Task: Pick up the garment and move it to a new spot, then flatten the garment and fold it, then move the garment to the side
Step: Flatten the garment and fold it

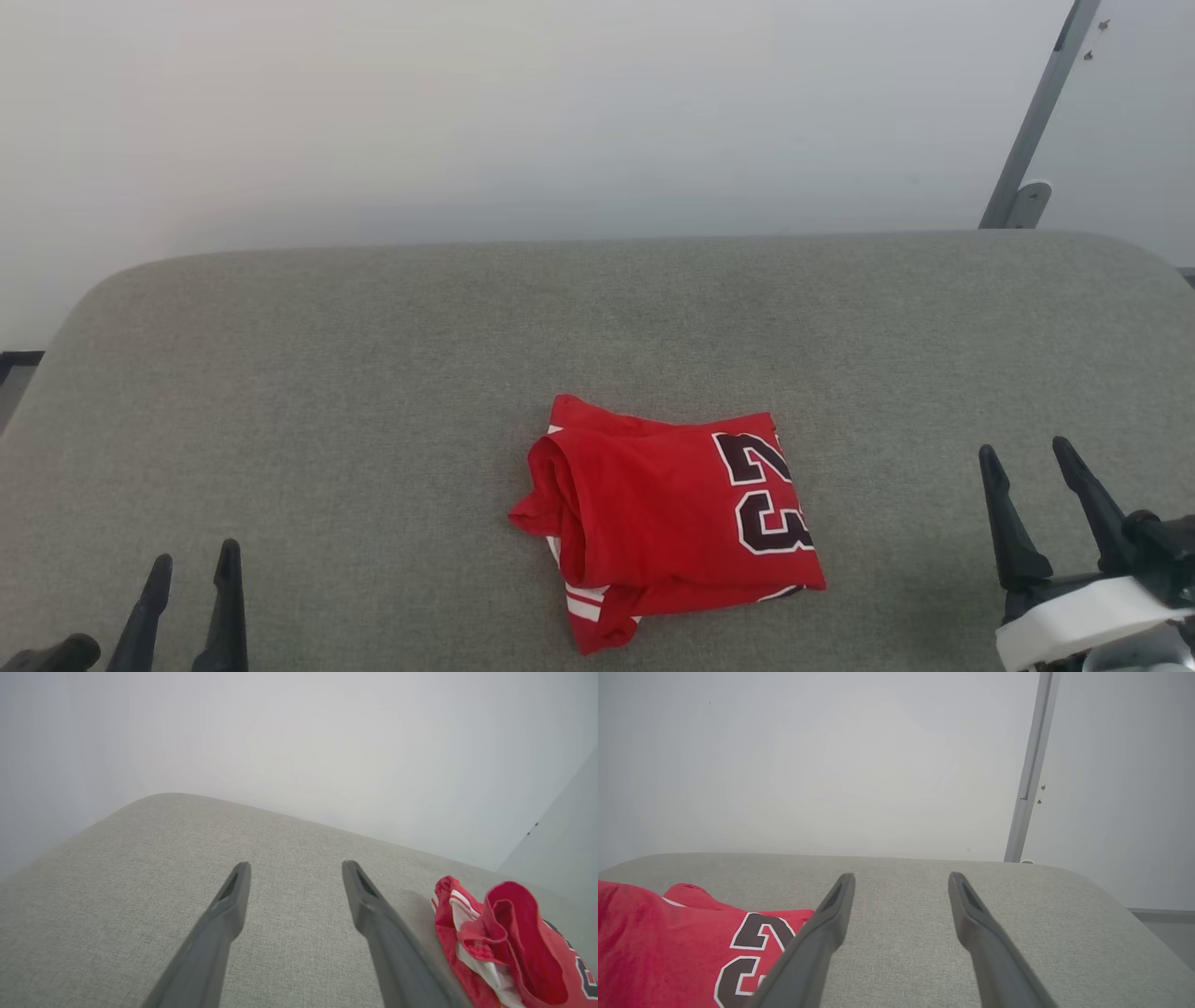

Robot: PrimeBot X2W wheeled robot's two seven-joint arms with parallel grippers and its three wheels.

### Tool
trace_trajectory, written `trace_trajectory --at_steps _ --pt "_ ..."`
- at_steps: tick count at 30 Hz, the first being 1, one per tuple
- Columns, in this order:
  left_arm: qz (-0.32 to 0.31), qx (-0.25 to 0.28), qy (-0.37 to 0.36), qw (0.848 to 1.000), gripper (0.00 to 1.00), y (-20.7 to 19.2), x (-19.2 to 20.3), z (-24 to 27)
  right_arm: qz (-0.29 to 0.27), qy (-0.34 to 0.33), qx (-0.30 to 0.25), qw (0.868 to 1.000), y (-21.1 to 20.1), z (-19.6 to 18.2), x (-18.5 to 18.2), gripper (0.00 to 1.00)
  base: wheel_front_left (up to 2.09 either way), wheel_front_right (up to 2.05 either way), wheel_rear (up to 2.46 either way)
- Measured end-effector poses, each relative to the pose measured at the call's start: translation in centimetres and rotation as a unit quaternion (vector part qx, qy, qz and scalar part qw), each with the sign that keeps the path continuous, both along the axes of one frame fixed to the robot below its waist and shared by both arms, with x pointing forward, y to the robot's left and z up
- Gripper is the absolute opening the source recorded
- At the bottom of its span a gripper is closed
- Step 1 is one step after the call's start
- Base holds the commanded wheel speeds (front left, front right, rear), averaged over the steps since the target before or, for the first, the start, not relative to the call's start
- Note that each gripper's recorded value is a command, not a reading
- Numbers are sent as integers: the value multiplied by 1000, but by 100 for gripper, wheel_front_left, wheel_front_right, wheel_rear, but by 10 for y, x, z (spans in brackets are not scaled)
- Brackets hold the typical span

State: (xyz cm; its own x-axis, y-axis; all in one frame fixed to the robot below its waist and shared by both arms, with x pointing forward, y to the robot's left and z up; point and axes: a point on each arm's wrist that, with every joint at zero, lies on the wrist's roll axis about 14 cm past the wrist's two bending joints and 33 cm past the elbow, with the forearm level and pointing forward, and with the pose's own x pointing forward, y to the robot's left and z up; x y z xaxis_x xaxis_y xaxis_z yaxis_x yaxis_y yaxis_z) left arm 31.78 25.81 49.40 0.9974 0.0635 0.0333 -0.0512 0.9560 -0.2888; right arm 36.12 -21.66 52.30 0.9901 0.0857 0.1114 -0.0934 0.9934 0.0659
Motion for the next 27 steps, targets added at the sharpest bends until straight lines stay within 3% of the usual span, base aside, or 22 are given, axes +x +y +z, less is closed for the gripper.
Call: trace_trajectory --at_steps 27 --pt "2 -7 8 1000 100 -2 -6 -6 12 5 5 1000 14 -5 0 100 0 0 0"
